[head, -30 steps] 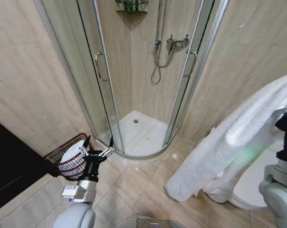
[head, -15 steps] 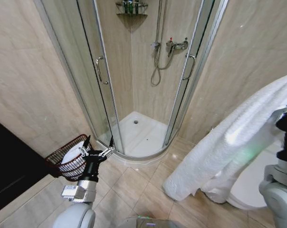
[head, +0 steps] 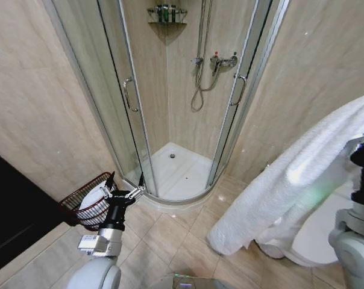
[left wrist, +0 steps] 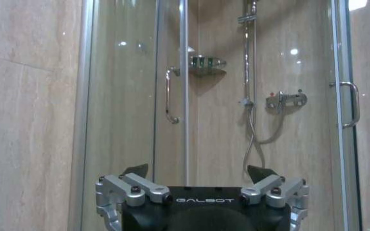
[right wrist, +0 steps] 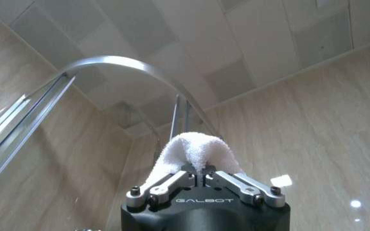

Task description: Discard the used towel into the hamper.

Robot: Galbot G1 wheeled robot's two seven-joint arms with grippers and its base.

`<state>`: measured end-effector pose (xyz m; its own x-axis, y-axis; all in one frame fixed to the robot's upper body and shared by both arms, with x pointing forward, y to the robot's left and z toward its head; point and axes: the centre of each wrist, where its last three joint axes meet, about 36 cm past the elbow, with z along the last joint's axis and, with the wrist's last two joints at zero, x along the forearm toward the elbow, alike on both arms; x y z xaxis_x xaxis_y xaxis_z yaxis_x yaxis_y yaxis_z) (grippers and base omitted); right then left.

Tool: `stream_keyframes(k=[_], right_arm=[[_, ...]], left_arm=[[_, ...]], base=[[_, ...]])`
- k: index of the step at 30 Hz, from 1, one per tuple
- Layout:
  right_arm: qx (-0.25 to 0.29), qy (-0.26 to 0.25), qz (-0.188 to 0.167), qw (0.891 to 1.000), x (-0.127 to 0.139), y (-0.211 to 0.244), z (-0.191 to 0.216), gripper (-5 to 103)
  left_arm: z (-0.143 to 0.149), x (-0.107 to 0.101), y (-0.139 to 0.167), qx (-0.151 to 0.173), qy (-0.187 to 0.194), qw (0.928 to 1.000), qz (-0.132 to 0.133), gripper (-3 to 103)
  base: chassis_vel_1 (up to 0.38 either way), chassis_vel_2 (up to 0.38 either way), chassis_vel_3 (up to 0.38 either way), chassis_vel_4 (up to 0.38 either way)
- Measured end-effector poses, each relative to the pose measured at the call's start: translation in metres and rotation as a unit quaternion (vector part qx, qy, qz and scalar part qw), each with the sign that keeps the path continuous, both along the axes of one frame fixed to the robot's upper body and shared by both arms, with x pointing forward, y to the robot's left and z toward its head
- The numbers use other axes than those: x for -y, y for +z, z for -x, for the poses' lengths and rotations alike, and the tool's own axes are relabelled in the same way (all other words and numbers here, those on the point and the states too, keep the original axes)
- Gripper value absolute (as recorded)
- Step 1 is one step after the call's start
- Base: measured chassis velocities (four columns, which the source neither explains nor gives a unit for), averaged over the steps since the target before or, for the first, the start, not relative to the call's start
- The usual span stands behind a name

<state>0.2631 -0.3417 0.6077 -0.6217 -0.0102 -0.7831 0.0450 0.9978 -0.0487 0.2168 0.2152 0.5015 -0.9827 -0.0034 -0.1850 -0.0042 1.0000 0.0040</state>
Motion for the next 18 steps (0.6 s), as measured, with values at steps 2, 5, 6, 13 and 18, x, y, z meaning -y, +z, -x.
stream_keyframes(k=[2,5,6,13,18], right_arm=[[0.0,0.0,0.0,1.0,0.0,-0.0002,0.0001,4],[-0.001,-0.001,0.0,1.0,0.0002,-0.0002,0.0003,4],[-0.001,-0.001,0.0,1.0,0.0002,-0.0002,0.0003,4],[-0.004,-0.001,-0.001,1.0,0.0001,-0.0009,0.0007,4],[-0.005,-0.002,-0.001,1.0,0.0002,-0.0012,0.0008,4]], left_arm=[[0.0,0.0,0.0,0.0,0.0,1.0,0.0,100],[0.0,0.0,0.0,0.0,0.0,1.0,0.0,100],[0.0,0.0,0.0,0.0,0.0,1.0,0.0,100],[0.0,0.0,0.0,0.0,0.0,1.0,0.0,100],[0.0,0.0,0.0,0.0,0.0,1.0,0.0,100]], base=[[0.0,0.0,0.0,0.0],[0.0,0.0,0.0,0.0],[0.0,0.0,0.0,0.0],[0.0,0.0,0.0,0.0],[0.0,0.0,0.0,0.0]])
